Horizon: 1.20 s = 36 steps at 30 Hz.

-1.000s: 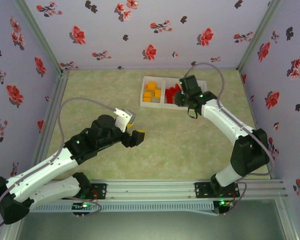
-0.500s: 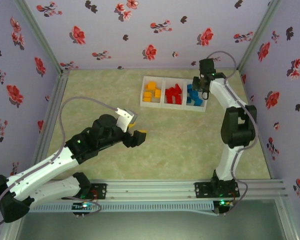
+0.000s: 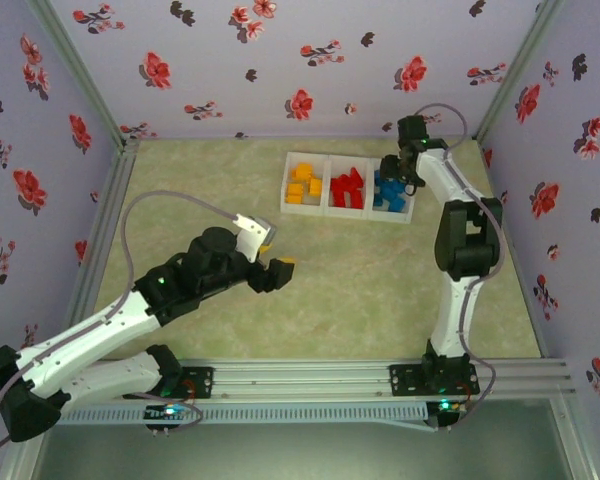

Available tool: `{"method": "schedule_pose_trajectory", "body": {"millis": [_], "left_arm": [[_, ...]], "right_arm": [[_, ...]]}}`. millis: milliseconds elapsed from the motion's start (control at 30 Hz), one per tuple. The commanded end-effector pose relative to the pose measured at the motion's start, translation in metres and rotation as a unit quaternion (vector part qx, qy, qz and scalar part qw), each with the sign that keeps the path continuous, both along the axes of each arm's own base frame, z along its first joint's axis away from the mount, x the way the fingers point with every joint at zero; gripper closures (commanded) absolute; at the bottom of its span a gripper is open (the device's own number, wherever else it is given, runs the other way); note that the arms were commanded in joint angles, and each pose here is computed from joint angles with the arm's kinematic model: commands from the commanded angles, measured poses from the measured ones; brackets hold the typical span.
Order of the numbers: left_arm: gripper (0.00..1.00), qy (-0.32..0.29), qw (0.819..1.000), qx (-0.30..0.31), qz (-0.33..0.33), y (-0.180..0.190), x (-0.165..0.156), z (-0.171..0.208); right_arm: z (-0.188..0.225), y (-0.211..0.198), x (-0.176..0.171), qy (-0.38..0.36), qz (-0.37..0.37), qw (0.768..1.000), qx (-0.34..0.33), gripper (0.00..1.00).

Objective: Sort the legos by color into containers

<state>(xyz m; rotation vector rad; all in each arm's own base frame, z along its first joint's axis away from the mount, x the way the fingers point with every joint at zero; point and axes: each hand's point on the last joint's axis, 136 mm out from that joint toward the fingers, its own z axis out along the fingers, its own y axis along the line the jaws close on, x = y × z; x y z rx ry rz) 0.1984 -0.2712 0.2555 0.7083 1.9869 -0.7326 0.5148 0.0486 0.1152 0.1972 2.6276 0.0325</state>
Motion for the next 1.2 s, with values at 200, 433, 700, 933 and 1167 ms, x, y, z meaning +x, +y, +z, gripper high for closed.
{"method": "schedule_pose_trajectory", "body": {"millis": [200, 433, 700, 933, 1167], "left_arm": [[0.23, -0.043, 0.992, 0.048, 0.106, 0.024, 0.035, 0.028], [0.20, -0.050, 0.982, 0.106, 0.148, 0.032, 0.063, 0.051], [0.08, -0.054, 0.971, 0.123, 0.196, 0.055, 0.102, 0.076], [0.00, -0.071, 0.962, 0.133, 0.228, 0.082, 0.122, 0.102], [0.00, -0.023, 0.937, 0.131, 0.322, 0.148, 0.142, 0.101]], "right_arm": [[0.066, 0.013, -0.037, -0.077, 0.021, 0.997, 0.008, 0.16], [0.088, 0.024, -0.056, -0.103, 0.045, 0.993, 0.023, 0.07], [0.102, 0.036, -0.075, -0.117, 0.075, 0.989, 0.053, 0.00], [0.123, 0.029, -0.090, -0.136, 0.068, 0.987, 0.047, 0.00], [0.139, -0.001, -0.111, -0.167, 0.009, 0.986, 0.020, 0.00]]}}
